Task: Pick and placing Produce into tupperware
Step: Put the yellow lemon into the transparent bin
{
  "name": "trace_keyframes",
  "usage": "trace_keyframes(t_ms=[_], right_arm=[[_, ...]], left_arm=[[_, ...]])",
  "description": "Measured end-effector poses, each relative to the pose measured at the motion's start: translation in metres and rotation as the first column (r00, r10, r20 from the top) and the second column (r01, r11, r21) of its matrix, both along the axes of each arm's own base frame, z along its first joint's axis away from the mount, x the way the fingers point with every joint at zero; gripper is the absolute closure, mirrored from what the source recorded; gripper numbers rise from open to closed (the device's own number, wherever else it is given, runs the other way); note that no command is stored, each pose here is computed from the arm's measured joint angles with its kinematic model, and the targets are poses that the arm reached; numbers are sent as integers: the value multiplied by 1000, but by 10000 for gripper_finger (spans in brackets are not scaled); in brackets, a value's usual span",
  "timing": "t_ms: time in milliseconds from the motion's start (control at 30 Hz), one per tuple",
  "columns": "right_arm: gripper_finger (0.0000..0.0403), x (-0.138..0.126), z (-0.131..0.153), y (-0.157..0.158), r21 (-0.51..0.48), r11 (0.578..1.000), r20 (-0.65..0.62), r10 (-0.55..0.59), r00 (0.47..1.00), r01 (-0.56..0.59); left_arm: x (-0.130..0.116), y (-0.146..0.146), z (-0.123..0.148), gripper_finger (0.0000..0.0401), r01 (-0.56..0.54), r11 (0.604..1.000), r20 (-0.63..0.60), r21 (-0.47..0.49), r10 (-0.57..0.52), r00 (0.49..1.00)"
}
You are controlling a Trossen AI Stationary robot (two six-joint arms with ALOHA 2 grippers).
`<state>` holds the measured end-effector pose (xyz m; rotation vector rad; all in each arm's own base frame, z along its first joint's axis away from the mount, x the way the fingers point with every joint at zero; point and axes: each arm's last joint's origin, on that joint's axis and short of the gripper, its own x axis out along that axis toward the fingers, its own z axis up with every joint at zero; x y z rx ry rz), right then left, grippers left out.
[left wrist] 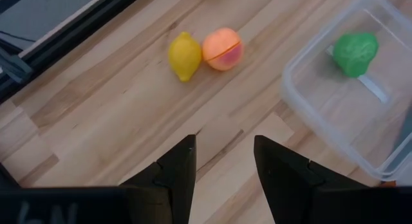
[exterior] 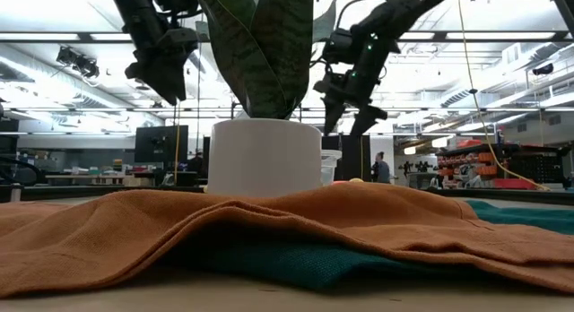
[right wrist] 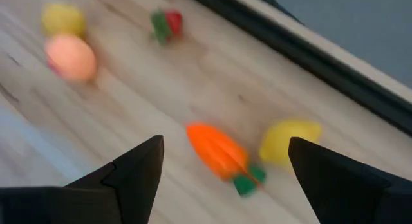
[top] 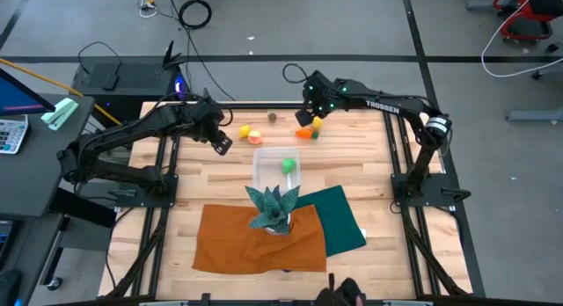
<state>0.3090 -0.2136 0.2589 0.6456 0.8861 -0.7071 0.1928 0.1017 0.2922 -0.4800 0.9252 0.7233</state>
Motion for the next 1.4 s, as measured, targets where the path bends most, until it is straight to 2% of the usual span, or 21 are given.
trace_keyframes(t_ms=[200,400,567,667,767,867,1167,1400], right_arm=[[106,-10,3,-30,-23,993,148,-107,983,112],[108,-33,14,-61,28,971,212,-239,947,239],[108,-21,27,-61,22,977,252,-212,944,214],[108,-1,23,-62,36,977,175,-212,962,209],[108,18,13,-67,40,977,40,-210,977,208],[108,26,-1,-75,59,970,-103,-229,968,236],[108,18,-34,-92,138,902,-278,-360,890,408],[108,7,-39,-86,177,878,-374,-357,856,444]], left_arm=[[2,1,1,236,3,1000,18,11,-4,1000],[2,1,1,236,24,1000,8,21,-24,1000],[1,1,1,236,24,999,7,21,-25,1000],[2,1,1,236,24,999,11,23,-25,1000],[2,1,1,236,24,999,13,24,-25,1000],[2,1,1,236,21,1000,14,22,-22,1000],[2,1,1,236,14,1000,17,19,-15,1000],[2,1,1,236,15,1000,17,19,-15,1000]])
